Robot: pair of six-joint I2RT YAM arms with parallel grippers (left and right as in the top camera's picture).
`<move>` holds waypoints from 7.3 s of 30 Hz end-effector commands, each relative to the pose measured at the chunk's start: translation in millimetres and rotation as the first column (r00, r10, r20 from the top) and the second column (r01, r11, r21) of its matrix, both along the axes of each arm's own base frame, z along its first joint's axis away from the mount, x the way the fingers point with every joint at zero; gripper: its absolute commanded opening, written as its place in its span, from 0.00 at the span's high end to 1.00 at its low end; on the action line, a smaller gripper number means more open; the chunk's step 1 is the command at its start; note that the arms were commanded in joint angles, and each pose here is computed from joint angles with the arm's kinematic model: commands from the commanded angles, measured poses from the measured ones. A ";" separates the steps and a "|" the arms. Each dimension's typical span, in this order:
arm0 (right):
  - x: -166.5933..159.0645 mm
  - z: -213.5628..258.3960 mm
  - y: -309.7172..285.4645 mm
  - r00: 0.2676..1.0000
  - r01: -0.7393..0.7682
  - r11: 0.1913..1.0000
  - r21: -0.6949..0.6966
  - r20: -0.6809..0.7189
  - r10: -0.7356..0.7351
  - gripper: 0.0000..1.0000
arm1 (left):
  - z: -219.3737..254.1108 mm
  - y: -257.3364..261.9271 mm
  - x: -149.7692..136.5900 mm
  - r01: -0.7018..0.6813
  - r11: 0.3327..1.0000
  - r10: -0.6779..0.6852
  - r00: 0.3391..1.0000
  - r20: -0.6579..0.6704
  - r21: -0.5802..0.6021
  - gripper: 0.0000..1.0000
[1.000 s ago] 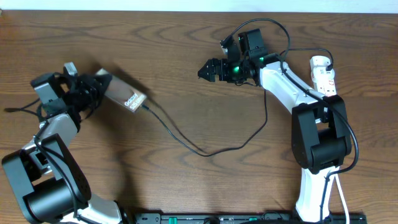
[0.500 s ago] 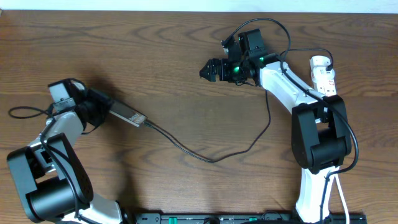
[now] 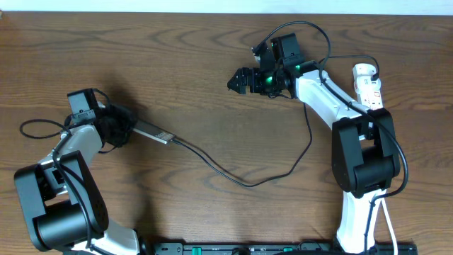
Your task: Plug charger to phone and switch on socket
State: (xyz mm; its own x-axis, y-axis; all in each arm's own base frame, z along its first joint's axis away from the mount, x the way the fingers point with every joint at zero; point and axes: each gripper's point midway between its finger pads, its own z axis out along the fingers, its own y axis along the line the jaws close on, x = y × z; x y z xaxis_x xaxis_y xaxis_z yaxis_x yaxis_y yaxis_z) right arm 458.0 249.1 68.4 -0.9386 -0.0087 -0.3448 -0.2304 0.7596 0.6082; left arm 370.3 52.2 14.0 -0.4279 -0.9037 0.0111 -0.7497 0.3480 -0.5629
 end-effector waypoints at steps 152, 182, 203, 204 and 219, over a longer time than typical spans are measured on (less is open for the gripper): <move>14.8 -29.2 -312.4 0.921 0.327 0.909 -0.259 -0.126 -0.368 0.01 | 197.0 -32.6 42.5 0.249 0.738 -0.574 0.720 0.390 0.627 0.12; 0.3 -36.3 -322.0 0.868 0.379 0.868 -0.320 -0.202 -0.453 0.01 | 197.0 -32.6 42.5 0.249 0.738 -0.574 0.720 0.390 0.627 0.12; 11.4 12.5 -351.6 0.826 0.490 0.768 -0.411 -0.060 -0.560 0.01 | 199.0 -32.4 43.5 0.244 0.737 -0.575 0.717 0.395 0.630 0.12; 9.9 25.3 -356.6 0.815 0.512 0.745 -0.428 -0.030 -0.578 0.01 | 199.1 -32.4 43.5 0.243 0.738 -0.574 0.717 0.396 0.630 0.12; -66.6 247.4 -348.3 0.575 0.818 0.536 -0.206 0.297 -0.763 0.01 | 187.0 -34.0 35.3 0.281 0.745 -0.570 0.739 0.358 0.605 0.12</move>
State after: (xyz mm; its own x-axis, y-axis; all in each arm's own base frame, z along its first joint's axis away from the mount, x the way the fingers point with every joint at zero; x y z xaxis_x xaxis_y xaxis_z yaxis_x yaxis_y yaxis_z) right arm 401.7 -102.7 293.1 -0.6071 0.5497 -0.5739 0.4640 0.8315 0.3056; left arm 407.8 17.4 210.1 -0.5601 -0.4412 -0.7011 -0.0991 0.8760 -0.4721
